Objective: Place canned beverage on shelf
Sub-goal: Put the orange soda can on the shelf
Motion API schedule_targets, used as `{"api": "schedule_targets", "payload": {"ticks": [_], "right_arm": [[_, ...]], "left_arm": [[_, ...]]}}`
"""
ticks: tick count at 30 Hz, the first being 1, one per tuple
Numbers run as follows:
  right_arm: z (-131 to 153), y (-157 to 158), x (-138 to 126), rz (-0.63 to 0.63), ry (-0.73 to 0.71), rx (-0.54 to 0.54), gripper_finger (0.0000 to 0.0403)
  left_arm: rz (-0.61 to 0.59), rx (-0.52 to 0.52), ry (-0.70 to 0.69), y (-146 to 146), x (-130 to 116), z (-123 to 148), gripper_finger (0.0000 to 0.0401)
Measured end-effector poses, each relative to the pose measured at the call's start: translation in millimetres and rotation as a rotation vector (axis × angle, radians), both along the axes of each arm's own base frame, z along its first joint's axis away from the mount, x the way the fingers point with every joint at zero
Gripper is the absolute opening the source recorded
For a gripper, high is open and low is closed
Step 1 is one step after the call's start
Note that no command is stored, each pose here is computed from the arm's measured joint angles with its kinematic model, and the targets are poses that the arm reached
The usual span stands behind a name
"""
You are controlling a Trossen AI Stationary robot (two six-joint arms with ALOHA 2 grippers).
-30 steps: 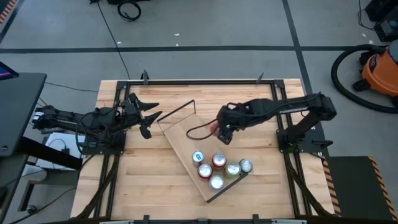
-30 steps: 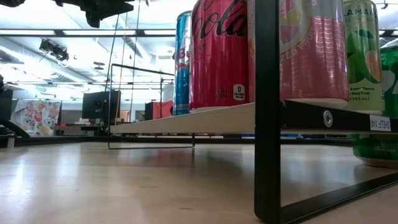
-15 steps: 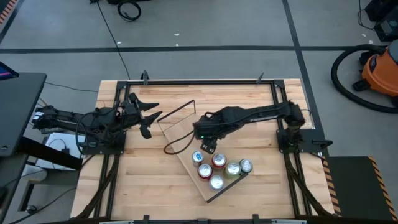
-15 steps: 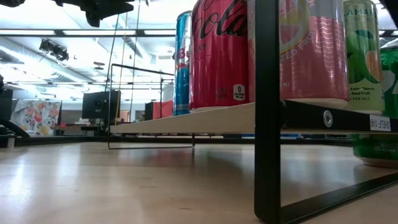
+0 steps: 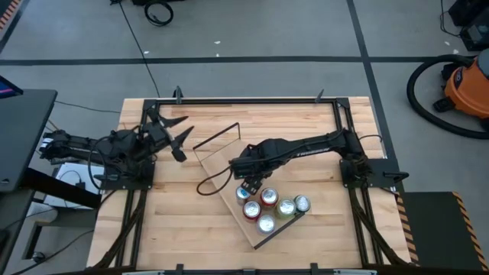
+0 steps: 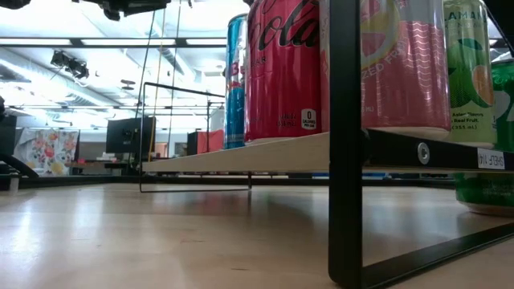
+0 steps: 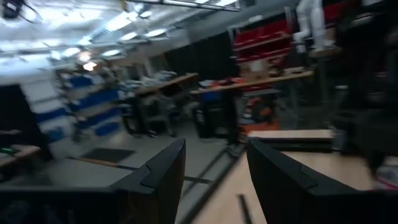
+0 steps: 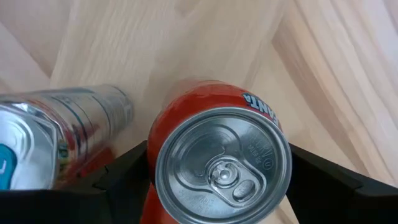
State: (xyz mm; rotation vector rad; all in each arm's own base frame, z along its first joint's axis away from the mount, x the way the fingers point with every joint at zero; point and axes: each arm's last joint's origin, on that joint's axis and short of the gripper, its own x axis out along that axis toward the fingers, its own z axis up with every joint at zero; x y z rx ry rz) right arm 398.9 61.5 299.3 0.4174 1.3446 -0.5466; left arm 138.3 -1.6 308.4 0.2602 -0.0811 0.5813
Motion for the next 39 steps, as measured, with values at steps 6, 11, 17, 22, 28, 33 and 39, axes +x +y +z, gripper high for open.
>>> {"api": "schedule_targets", "payload": {"ticks": [6, 11, 17, 22, 28, 33, 39], "right_arm": [[0, 8, 0, -0.054, -0.030, -0.045, 0.0317], [0, 12, -1, -0.098, -0.039, -0.036, 0.0317], [0, 12, 0, -0.110, -0.044, -0.007, 0.0321], [0, 13, 0, -0.093, -0.037, 0.017, 0.0329], [0, 14, 0, -0.063, -0.029, 0.055, 0.0342], [0, 15, 0, -0.055, -0.027, 0.057, 0.0347], [-2, 15, 0, -0.042, -0.025, 0.056, 0.0348]], "left_arm": [[0.039, 0.039, -0.073, 1, -3, 10, 0.0183], [0.043, 0.040, -0.119, 1, -4, 14, 0.0183], [0.043, 0.038, -0.134, 1, -5, 16, 0.0183], [0.043, 0.038, -0.128, 1, -4, 15, 0.0183], [0.040, 0.038, -0.096, 1, -3, 12, 0.0183], [0.038, 0.033, -0.091, 1, -3, 11, 0.0183], [0.037, 0.029, -0.091, 1, -3, 11, 0.0183]]}}
